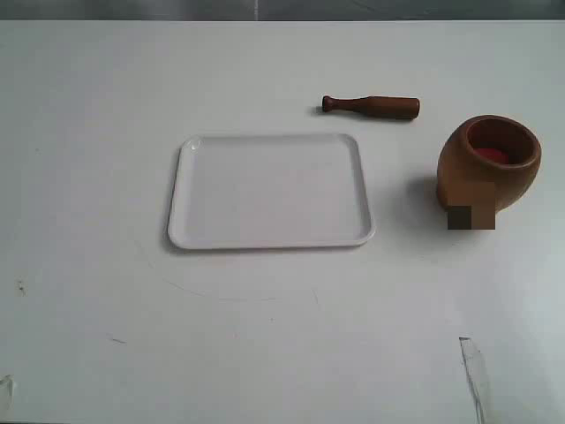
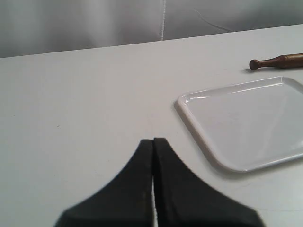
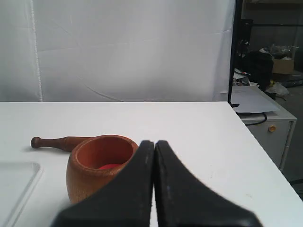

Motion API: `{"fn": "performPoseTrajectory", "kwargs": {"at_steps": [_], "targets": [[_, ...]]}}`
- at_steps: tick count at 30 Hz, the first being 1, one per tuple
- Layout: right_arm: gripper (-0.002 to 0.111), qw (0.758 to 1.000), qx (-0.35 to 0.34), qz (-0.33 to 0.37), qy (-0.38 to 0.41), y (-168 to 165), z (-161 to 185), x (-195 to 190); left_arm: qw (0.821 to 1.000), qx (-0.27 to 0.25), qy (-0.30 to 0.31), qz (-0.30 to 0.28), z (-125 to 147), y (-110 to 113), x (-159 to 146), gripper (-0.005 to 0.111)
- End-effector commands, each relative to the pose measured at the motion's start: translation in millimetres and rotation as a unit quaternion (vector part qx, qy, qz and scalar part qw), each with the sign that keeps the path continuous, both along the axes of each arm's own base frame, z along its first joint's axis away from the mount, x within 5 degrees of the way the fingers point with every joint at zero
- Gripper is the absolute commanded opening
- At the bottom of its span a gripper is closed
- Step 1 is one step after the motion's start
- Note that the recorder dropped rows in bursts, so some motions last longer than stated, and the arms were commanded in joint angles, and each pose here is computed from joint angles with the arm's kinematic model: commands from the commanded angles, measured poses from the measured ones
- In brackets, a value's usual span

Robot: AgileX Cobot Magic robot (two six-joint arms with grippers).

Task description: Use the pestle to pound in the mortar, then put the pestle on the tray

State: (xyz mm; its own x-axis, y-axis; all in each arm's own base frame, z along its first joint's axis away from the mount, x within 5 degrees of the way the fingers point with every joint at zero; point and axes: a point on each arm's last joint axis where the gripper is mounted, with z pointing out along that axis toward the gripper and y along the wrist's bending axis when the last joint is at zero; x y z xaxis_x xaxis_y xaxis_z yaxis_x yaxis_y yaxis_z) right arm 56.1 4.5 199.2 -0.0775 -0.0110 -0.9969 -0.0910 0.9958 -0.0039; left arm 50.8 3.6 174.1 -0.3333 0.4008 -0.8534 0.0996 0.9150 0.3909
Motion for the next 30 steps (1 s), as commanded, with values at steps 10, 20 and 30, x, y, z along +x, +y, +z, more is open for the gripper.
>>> {"fn": "performPoseTrajectory", "kwargs": {"at_steps": [10, 20, 30], "targets": [[0.000, 1.000, 0.000, -0.004, 0.002, -0.5, -1.4, -0.1, 1.000, -0.007, -0.002, -0.003, 0.1, -0.7, 0.1, 0.000], [0.000, 1.000, -0.007, -0.004, 0.001, -0.6, -1.3, -0.1, 1.000, -0.007, -0.002, -0.003, 0.1, -0.7, 0.1, 0.000], [0.000, 1.000, -0.005, -0.004, 0.001, -0.6, -1.3, -0.1, 1.000, -0.007, -0.002, -0.003, 0.1, -0.7, 0.1, 0.000]]}}
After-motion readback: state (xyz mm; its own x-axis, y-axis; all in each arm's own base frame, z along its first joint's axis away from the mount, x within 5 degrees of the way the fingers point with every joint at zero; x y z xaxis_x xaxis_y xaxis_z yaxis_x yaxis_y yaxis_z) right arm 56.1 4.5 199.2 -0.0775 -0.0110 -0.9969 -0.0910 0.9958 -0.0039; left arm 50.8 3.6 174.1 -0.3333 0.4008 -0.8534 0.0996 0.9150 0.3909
